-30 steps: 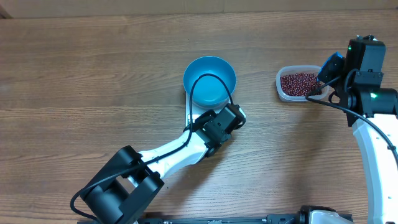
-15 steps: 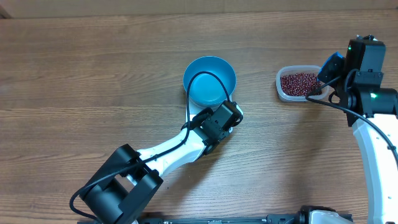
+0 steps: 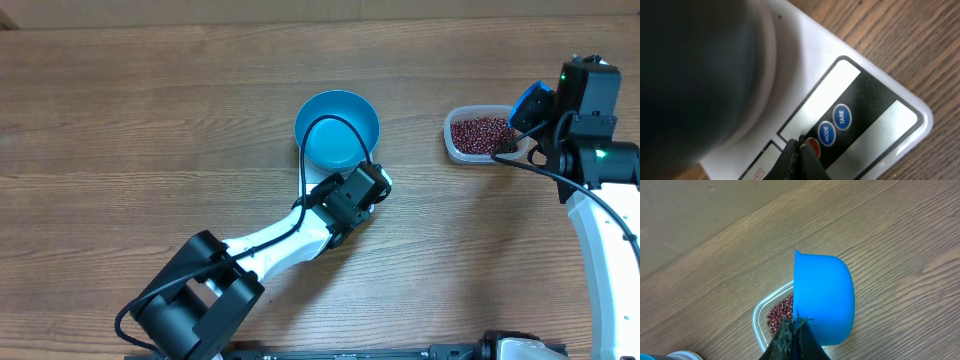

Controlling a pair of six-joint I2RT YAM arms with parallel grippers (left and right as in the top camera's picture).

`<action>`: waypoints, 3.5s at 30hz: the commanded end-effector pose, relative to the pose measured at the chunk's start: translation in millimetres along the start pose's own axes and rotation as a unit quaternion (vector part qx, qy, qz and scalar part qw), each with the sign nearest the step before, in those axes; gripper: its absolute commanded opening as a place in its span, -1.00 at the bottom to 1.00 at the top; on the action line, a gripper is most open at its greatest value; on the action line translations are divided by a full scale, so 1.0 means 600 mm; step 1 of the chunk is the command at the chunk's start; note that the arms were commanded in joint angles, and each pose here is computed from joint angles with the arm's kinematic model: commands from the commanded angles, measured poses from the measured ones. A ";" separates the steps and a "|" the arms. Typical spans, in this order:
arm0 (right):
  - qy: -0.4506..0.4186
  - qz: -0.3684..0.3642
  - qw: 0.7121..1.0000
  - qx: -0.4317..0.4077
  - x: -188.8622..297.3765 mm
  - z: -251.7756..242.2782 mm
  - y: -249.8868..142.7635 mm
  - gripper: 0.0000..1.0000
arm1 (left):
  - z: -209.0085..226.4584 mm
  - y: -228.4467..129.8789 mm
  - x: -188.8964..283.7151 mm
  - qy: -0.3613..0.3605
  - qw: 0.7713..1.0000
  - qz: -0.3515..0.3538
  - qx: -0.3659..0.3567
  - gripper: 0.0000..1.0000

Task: Scoop item into bowl and weigh 150g on scale

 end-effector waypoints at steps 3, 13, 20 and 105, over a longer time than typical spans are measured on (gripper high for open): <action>0.009 -0.014 1.000 -0.008 0.010 0.006 0.018 -0.93 | -0.015 -0.028 -0.030 -0.002 0.999 0.032 -0.032 -0.91; 0.009 -0.014 1.000 -0.008 0.010 0.006 0.018 -0.93 | -0.015 -0.028 -0.030 -0.002 0.999 0.031 -0.032 -0.91; 0.009 -0.014 1.000 -0.008 0.010 0.006 0.017 -0.93 | -0.015 -0.028 -0.030 -0.001 0.999 0.031 -0.032 -0.91; 0.009 -0.013 1.000 -0.008 0.010 0.006 0.017 -0.93 | 0.024 0.015 0.089 0.018 1.000 -0.022 -0.010 -0.91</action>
Point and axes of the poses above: each gripper's point midway between its finger pads, its own x axis back along the fingers, its own z axis along the line the jaws close on, y = z × x, the point moved 2 cm from there along x, back along the fingers, and after that the axes turned 4 degrees about -x, right-handed, at the moved point
